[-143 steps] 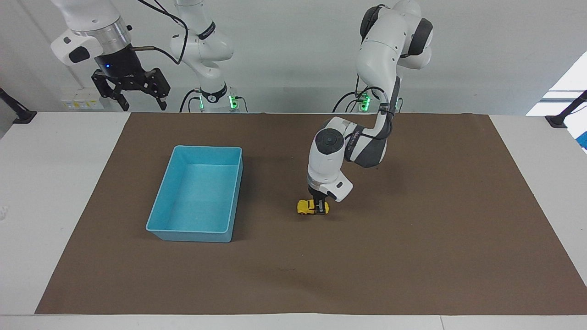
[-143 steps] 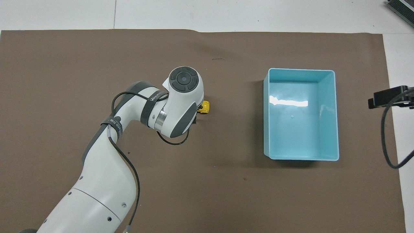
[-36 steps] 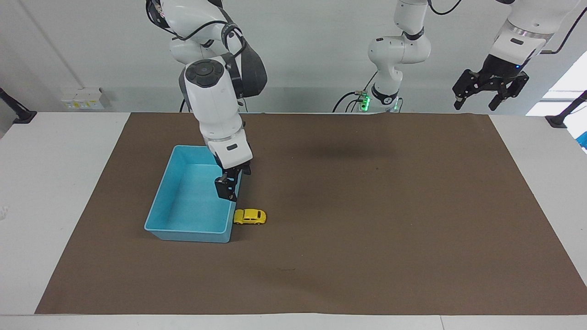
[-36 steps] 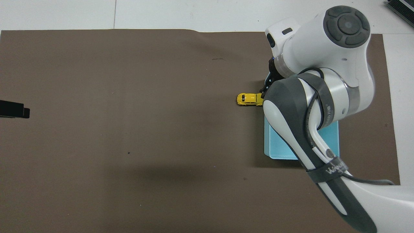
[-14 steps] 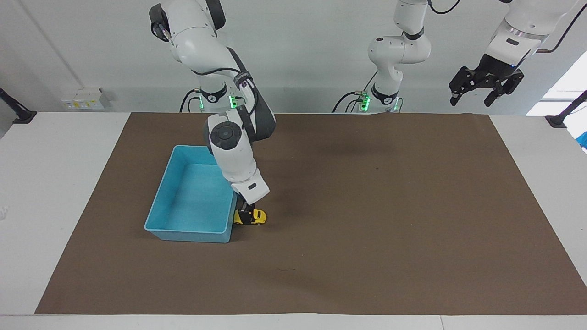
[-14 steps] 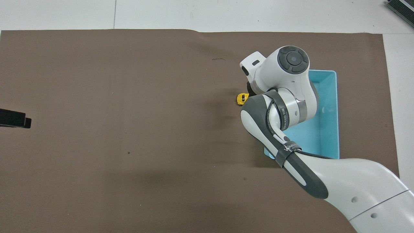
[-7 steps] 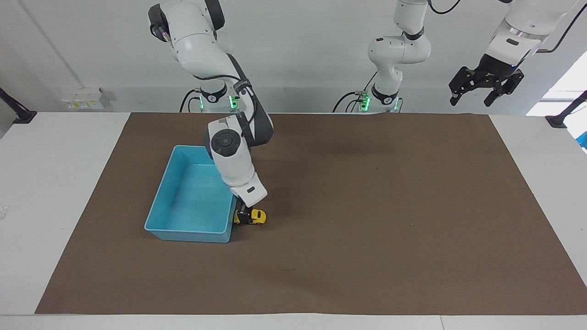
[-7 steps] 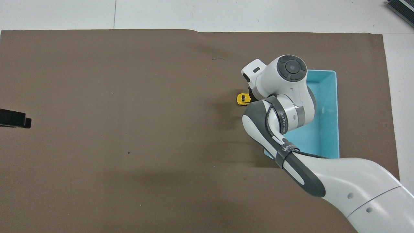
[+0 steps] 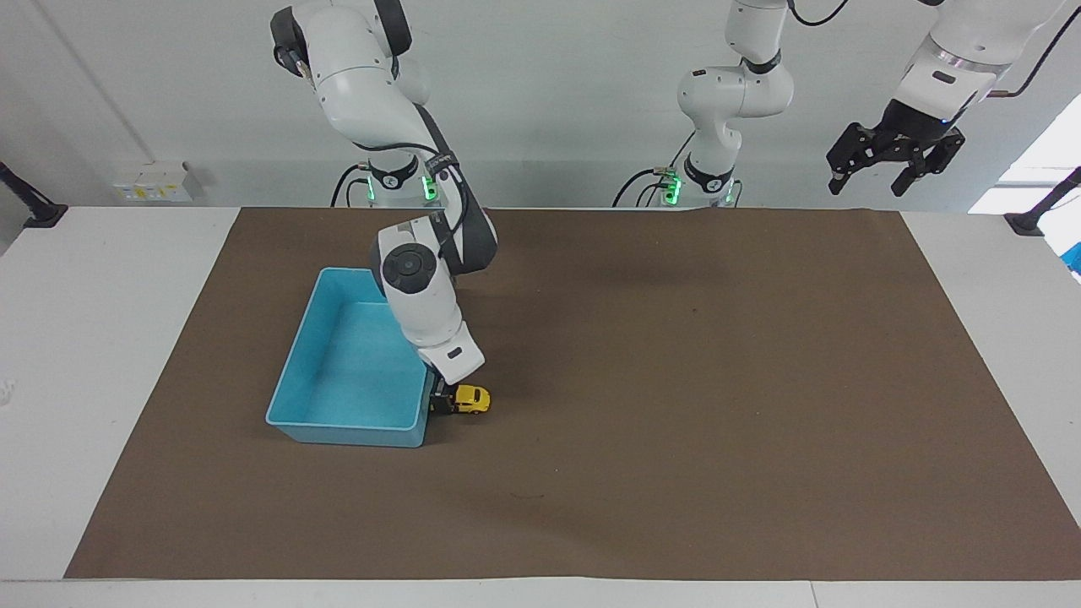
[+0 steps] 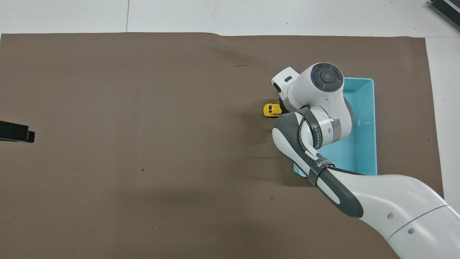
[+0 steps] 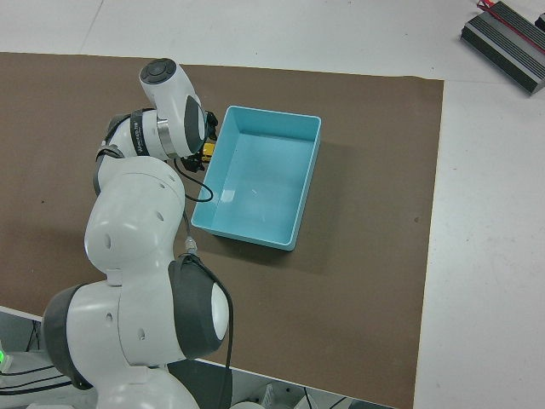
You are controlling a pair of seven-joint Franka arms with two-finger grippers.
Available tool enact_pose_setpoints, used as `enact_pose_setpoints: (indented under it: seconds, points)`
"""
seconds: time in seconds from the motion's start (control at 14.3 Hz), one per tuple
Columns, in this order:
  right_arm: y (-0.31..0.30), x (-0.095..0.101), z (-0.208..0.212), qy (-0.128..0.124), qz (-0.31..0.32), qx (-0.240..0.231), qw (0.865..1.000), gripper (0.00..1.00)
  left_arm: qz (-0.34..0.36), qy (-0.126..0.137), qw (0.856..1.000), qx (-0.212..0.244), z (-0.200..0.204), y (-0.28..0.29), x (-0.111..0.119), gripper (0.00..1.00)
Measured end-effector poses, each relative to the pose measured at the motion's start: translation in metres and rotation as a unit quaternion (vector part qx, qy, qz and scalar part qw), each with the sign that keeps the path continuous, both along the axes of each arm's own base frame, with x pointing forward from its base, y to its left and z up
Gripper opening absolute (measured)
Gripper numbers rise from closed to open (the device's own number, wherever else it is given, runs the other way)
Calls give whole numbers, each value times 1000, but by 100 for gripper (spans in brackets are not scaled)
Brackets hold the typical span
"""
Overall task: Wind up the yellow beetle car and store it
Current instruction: 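Lower the right gripper and grasp the yellow car beside the bin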
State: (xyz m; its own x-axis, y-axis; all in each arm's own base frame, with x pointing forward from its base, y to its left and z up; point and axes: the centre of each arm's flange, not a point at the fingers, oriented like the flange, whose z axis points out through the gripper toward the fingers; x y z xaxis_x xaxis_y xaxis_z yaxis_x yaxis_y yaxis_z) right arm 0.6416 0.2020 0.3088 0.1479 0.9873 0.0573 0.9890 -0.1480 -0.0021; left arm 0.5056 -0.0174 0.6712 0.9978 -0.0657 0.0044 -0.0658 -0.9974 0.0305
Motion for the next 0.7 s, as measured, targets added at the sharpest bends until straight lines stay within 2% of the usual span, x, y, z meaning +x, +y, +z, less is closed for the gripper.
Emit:
enact_pose_setpoints:
  seconds: [0.28,0.49,0.7]
  points:
    - [0,-1,-3,-6,2,-1,1000,89,0,0,1000,0,0,0,0,100]
    - [1,-1,-9,-13,6,-2,1000,81,0,0,1000,0,0,0,0,100]
    - [3,-1,-10,-13,10,-4,1000,45,0,0,1000,0,0,0,0,100]
